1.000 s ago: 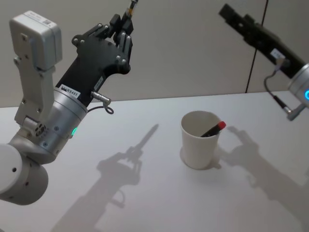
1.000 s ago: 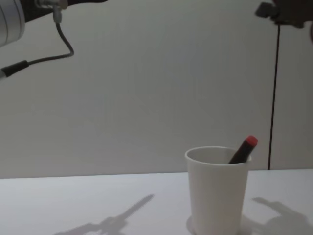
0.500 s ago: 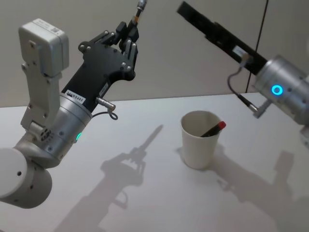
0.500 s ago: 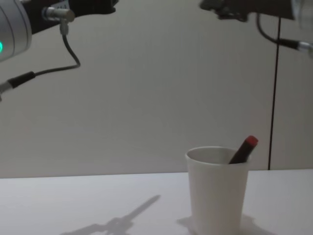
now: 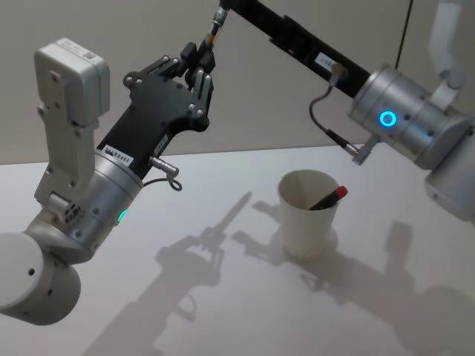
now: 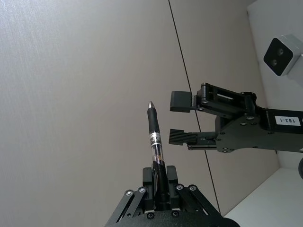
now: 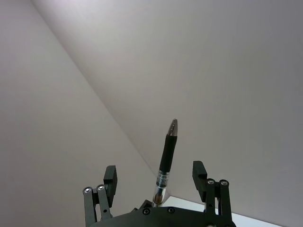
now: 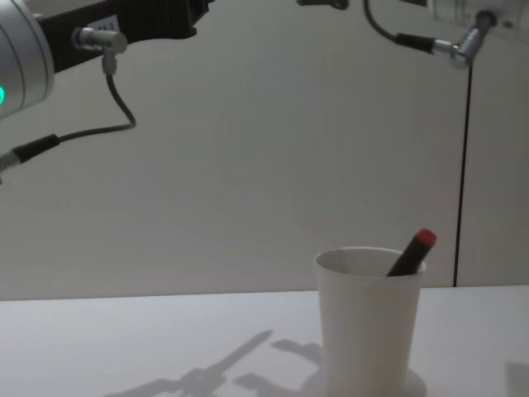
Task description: Place the pen into the pen holder.
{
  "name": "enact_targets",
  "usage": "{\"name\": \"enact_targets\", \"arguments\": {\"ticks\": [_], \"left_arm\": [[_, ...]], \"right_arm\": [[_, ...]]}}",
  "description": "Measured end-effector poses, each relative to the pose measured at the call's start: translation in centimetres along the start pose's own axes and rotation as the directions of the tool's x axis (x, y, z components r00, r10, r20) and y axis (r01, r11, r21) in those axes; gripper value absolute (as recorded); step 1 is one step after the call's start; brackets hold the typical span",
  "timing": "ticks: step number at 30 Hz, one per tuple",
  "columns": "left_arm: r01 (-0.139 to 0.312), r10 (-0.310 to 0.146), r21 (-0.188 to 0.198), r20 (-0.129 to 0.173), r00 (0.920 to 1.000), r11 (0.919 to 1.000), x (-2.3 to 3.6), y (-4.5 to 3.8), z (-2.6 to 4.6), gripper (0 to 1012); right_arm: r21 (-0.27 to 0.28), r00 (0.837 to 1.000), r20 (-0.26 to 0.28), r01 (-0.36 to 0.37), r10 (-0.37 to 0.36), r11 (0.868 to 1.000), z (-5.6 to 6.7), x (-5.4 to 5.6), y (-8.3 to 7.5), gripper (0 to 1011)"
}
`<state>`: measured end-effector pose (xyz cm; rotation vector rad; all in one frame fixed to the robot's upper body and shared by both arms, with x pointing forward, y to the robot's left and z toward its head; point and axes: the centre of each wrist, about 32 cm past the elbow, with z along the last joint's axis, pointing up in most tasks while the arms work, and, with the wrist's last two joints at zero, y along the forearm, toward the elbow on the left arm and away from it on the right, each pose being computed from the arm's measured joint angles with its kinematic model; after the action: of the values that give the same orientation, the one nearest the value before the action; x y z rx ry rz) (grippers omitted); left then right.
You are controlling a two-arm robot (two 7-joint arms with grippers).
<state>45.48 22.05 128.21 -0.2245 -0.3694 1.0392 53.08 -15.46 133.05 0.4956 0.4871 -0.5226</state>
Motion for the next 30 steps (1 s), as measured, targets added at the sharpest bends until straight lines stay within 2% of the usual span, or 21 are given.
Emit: {"name": "enact_targets", "arguments": {"ticks": [10,19,30], "left_arm": [[-0.011,0.011,0.007,0.008,0.9999,0.9999,-0.04,0.38,-0.05,178],[-0.023,0.022,0.011,0.017,0.9996,0.9997,-0.09,0.68,-0.11,178],[-0.03,0.029,0.017,0.025,0.9993,0.9994,-0.1,0.88,-0.14,177]], "right_arm": [[-0.026,1.0,-0.009,-0.021,0.021,0.999,-0.4,0.1,1.1,1001],[-0.044,1.0,-0.016,-0.013,0.012,0.999,-0.9,0.3,1.2,1002],[-0.04,0.999,-0.033,0.0,-0.001,0.999,-1.4,0.3,1.7,1002]]}}
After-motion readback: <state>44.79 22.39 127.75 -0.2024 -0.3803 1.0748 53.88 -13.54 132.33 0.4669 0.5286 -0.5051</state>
